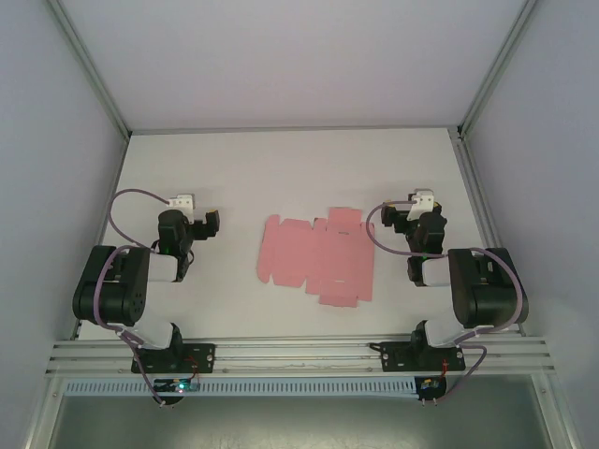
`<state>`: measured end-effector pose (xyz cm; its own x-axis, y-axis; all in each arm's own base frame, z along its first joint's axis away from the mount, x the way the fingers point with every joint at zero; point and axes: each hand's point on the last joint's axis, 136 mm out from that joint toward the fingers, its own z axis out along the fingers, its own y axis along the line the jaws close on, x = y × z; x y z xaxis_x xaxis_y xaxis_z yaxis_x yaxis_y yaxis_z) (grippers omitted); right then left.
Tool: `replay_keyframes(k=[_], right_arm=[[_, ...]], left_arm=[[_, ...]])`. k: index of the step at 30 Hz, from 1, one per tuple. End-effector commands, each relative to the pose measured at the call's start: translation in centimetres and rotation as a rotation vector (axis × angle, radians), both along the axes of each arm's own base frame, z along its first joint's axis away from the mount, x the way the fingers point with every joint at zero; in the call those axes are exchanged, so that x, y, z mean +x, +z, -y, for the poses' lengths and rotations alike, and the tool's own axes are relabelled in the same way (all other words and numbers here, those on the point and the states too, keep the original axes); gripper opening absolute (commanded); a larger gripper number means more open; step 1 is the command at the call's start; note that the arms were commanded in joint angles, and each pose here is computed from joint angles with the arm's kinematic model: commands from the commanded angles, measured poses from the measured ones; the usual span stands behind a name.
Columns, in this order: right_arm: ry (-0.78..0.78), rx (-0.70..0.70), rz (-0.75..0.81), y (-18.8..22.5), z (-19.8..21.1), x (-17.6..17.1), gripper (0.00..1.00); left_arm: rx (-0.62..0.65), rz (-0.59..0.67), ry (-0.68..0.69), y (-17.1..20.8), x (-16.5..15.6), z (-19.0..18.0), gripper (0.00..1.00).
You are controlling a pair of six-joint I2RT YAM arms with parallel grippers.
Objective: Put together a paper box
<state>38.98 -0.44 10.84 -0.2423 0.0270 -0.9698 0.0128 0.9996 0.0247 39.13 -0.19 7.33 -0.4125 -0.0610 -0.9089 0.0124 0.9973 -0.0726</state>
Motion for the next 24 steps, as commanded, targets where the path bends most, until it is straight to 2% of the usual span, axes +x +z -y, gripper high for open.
replay_keyframes(k=[1,17,22,24], right_arm=[[0.001,-0.007,0.019,0.6,-0.2,0.2,0.98],[0.003,-0.003,0.014,1.0,-0.3,0.4,0.98],[0.002,-0.006,-0.051,4.0,-0.5,0.6,0.98],[-0.001,0.052,-0.126,5.1,-1.2,0.5,0.98]], left_arm=[[0.018,0.04,-0.011,1.3,0.7,-0.1,1.0],[0.019,0.031,0.0,1.4,0.9,-0.3,1.0],[-0.003,-0.026,0.023,5.1,0.8,-0.5,1.0],[-0.096,-0.061,0.028,6.8,0.4,0.1,1.0]])
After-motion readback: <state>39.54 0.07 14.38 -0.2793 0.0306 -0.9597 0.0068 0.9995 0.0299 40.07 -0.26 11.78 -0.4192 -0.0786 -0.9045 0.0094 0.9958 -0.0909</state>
